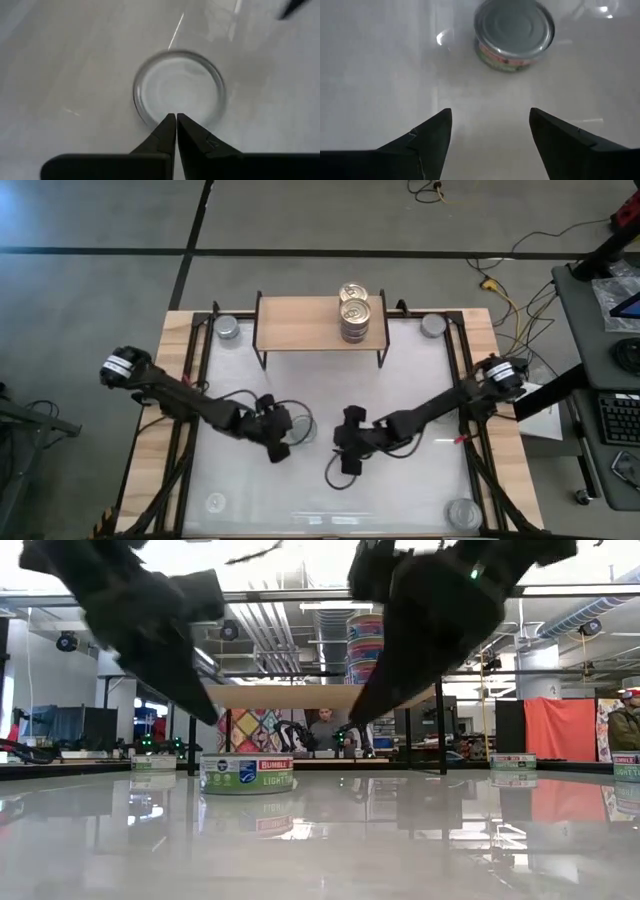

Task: Stack canned seafood by type on shelf
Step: Put the green tuna can on the shelf

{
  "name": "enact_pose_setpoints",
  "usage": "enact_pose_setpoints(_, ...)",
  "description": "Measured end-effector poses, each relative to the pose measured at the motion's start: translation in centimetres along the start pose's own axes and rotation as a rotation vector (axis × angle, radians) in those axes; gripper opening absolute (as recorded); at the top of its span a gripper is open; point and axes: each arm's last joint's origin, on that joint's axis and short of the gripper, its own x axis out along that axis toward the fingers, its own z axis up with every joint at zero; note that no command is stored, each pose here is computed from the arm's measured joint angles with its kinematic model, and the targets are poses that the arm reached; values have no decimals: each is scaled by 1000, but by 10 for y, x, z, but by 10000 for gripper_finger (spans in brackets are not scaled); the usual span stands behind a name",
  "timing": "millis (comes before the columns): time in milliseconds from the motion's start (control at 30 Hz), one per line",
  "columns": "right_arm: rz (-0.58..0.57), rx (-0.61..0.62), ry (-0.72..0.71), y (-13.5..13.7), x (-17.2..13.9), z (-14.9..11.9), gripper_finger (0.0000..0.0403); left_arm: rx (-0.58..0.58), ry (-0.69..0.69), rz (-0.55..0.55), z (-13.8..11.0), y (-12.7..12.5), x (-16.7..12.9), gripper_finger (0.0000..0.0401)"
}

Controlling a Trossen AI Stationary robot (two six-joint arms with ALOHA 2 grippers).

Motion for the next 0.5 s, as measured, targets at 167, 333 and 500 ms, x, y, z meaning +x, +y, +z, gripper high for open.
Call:
enact_pose_setpoints(167, -17, -94, 31, -16, 23, 9, 286, -61, 48, 31, -20, -9, -14, 0)
enact_pose_setpoints(333, 59, -144, 55, -38, 37, 19, 326, -95, 57, 37, -33, -13, -8, 0)
enact_pose_setpoints(500, 135, -175, 52, -65, 45, 27, 372, -162, 53, 57, -42, -10, 3, 0)
